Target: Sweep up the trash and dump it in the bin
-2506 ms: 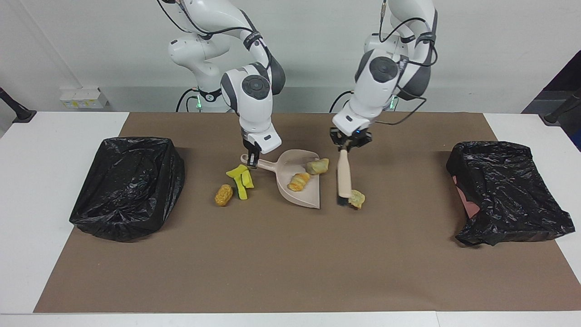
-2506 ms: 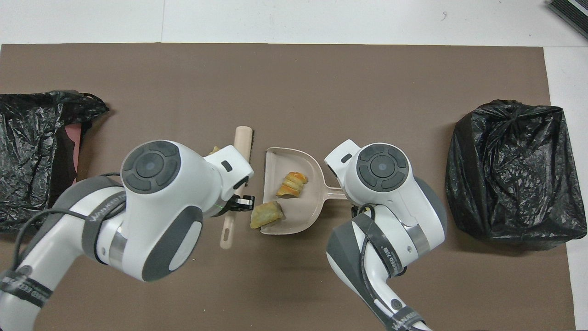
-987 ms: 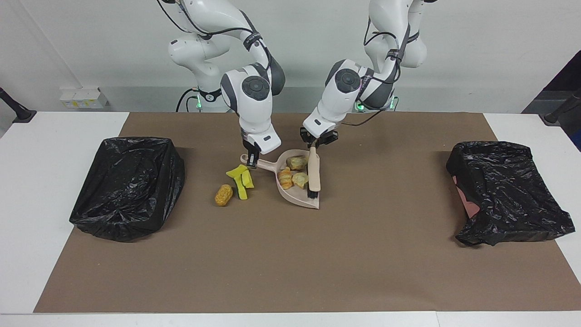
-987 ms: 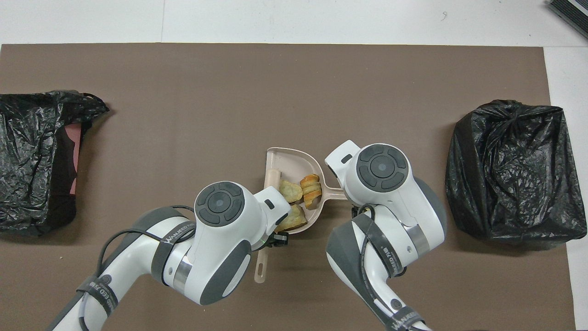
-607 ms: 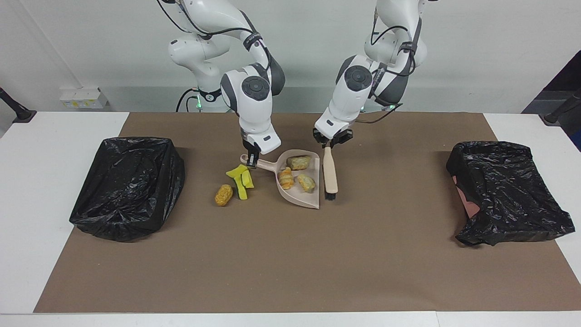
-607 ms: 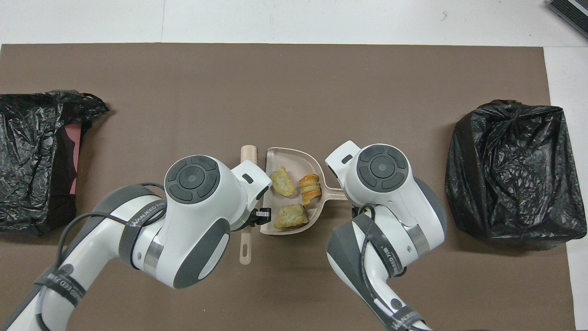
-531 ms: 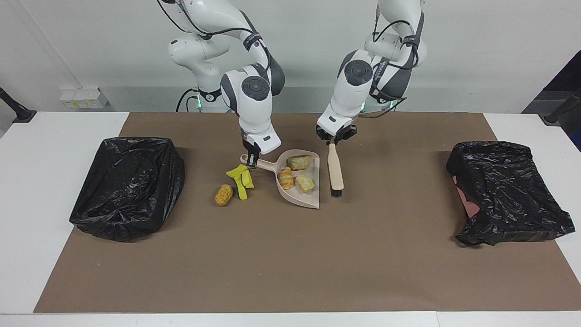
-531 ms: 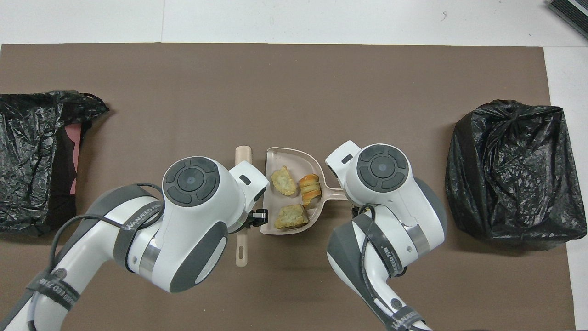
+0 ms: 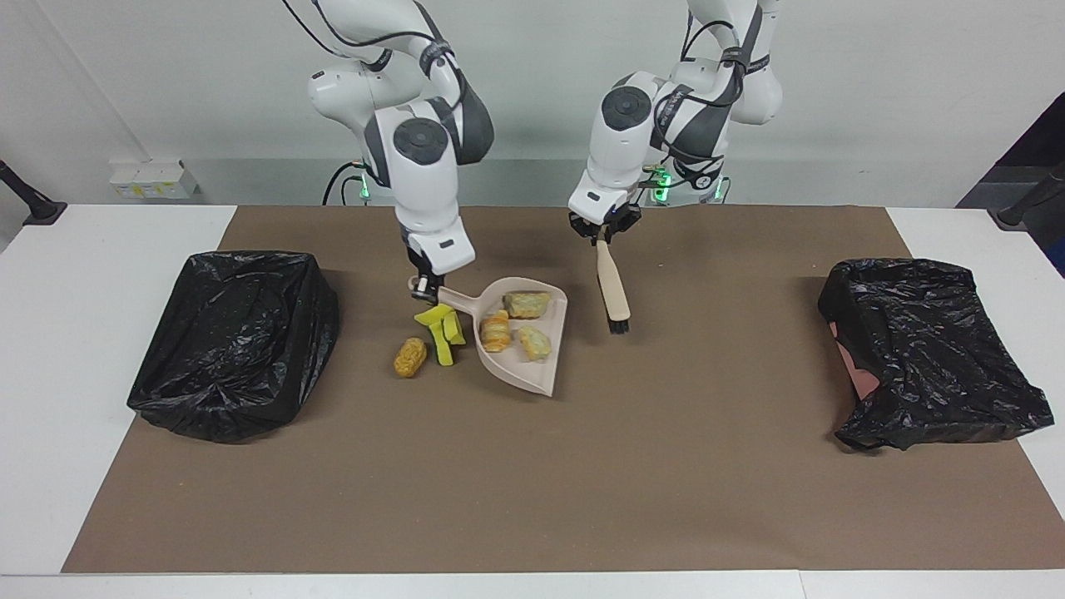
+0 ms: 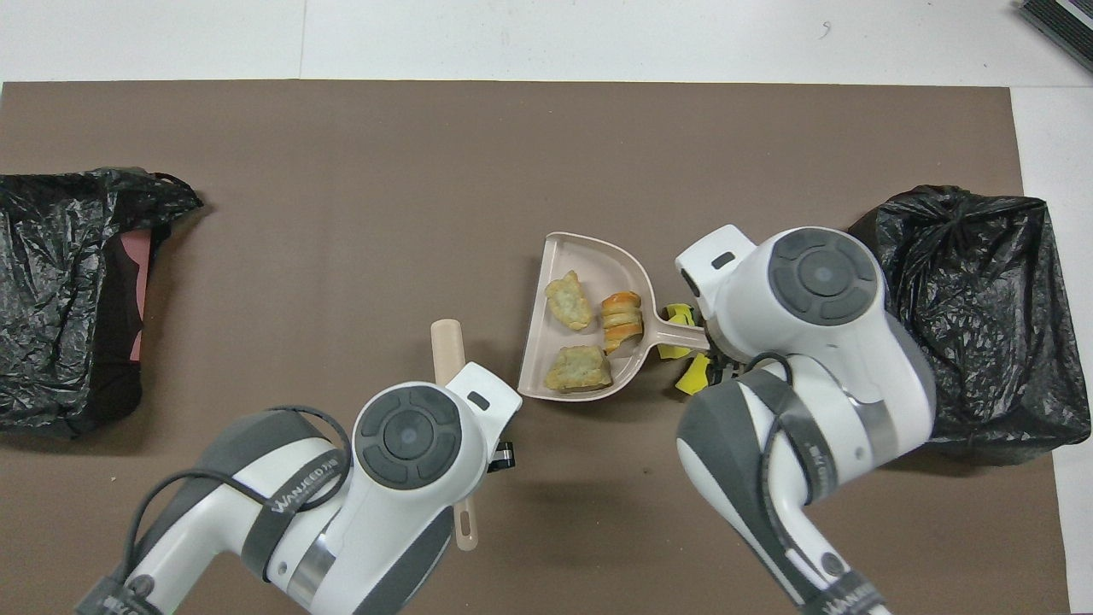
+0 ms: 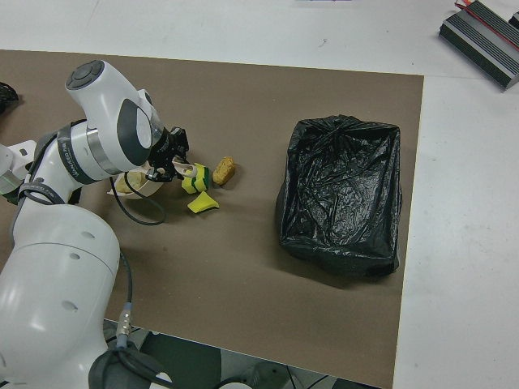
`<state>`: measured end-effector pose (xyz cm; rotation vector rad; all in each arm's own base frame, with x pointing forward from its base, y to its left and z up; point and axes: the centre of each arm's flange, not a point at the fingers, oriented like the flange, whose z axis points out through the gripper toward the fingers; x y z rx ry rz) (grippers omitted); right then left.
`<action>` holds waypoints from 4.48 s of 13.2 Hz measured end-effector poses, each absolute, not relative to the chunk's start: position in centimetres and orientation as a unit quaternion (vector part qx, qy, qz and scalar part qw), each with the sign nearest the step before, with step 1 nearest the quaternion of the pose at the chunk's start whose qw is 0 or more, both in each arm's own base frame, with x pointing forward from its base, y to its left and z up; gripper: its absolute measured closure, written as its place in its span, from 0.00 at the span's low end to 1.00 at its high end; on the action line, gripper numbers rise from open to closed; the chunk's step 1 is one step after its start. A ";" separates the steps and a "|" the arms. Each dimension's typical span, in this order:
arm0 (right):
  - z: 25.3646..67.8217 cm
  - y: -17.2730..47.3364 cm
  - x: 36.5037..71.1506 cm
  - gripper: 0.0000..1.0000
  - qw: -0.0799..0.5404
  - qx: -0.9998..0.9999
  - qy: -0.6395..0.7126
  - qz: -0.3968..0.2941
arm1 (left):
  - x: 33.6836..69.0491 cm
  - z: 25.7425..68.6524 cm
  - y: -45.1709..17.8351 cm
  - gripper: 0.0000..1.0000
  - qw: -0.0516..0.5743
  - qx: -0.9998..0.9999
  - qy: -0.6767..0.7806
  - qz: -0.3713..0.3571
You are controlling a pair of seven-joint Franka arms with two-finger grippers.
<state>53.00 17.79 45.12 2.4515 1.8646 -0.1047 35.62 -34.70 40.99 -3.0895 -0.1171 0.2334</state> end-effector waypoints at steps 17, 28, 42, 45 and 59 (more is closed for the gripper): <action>57.3 -23.2 47.9 0.68 0.091 0.791 0.601 -0.064 | 19.2 34.2 -41.5 0.68 -0.006 -0.995 -0.018 0.098; 57.4 -23.5 51.7 0.68 0.260 0.659 0.676 -0.203 | 41.1 43.5 -32.4 0.00 -0.002 -0.997 0.068 -0.046; 64.4 -5.5 50.5 0.68 0.326 0.624 0.662 -0.256 | 50.9 71.8 -10.4 0.00 0.023 -0.990 0.107 -0.094; 63.0 0.3 49.8 0.68 0.276 0.706 0.628 -0.176 | 51.5 73.0 -8.4 0.00 0.011 -0.994 0.089 -0.068; 47.5 28.4 51.6 0.68 0.070 0.975 0.213 0.001 | 50.1 73.5 -4.9 0.00 0.010 -0.994 0.106 -0.030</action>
